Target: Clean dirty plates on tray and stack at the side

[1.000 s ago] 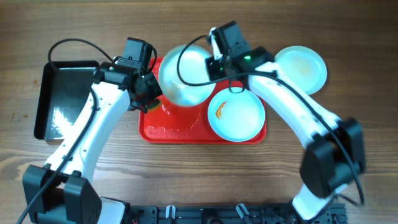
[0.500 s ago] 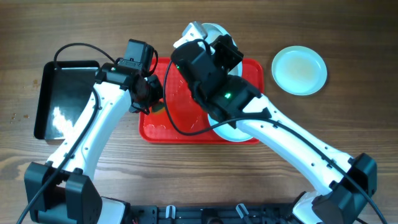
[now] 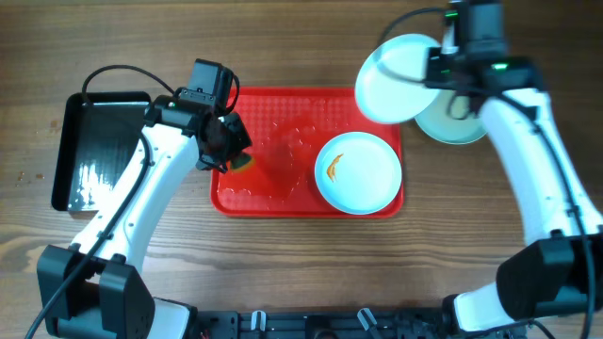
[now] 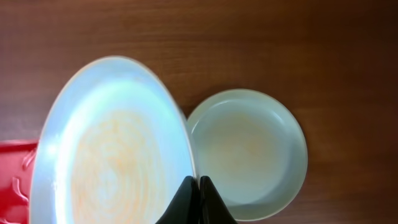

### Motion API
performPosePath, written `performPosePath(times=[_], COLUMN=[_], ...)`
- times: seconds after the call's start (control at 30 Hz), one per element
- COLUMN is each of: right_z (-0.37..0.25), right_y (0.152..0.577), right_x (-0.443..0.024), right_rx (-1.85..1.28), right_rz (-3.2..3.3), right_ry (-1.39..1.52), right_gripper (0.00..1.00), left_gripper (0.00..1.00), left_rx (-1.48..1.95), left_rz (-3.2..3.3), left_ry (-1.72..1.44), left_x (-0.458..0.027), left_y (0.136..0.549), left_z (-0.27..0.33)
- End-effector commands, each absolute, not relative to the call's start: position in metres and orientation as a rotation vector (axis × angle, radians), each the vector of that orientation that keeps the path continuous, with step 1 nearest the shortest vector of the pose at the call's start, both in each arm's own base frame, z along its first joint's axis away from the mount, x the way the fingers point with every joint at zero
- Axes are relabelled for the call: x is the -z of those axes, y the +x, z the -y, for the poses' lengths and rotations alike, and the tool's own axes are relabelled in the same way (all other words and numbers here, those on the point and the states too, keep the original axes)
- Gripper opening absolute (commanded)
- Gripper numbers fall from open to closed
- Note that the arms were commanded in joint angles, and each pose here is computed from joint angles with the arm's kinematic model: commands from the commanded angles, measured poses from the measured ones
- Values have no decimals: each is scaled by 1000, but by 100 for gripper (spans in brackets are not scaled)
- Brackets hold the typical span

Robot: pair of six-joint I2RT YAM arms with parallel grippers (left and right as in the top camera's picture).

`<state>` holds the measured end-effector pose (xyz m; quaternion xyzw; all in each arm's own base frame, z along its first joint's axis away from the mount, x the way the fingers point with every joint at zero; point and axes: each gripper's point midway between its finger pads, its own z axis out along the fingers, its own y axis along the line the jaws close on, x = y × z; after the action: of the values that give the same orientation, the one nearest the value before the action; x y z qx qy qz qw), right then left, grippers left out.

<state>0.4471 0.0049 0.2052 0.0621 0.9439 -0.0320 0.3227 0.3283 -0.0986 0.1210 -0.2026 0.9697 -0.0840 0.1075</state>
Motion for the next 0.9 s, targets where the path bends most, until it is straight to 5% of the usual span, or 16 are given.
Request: performPosePath(times=[0.0, 0.2, 0.27, 0.43, 0.5, 0.6, 0.7, 0.87], right_z=[51, 125, 120, 33, -18, -53, -56, -85], right_y=[436, 422, 419, 405, 359, 321, 293, 259], right_x=[-189, -116, -102, -116, -115, -98, -74, -35], right_rx=[-122, -63, -94, -585, -679, -472, -69, -75], right_rz=[-2489, -2519, -2567, -2661, -2861, -3073, -3144, -3202], right_ry=[420, 728, 735, 521, 468, 403, 574, 630], right_gripper=[5, 4, 22, 42, 47, 60, 61, 66], left_gripper=[4, 4, 4, 4, 4, 4, 4, 4], left_rx=[255, 264, 264, 264, 264, 267, 264, 262], left_rz=[-2853, -2839, -2838, -2838, -2838, -2835, -2840, -2841], left_ry=[-628, -623, -623, -623, -623, -622, -624, -624], left_x=[-117, -118, -118, -118, -118, -118, -118, -117], left_y=[330, 334, 334, 334, 334, 335, 333, 333], left_z=[99, 100, 100, 100, 100, 101, 100, 100])
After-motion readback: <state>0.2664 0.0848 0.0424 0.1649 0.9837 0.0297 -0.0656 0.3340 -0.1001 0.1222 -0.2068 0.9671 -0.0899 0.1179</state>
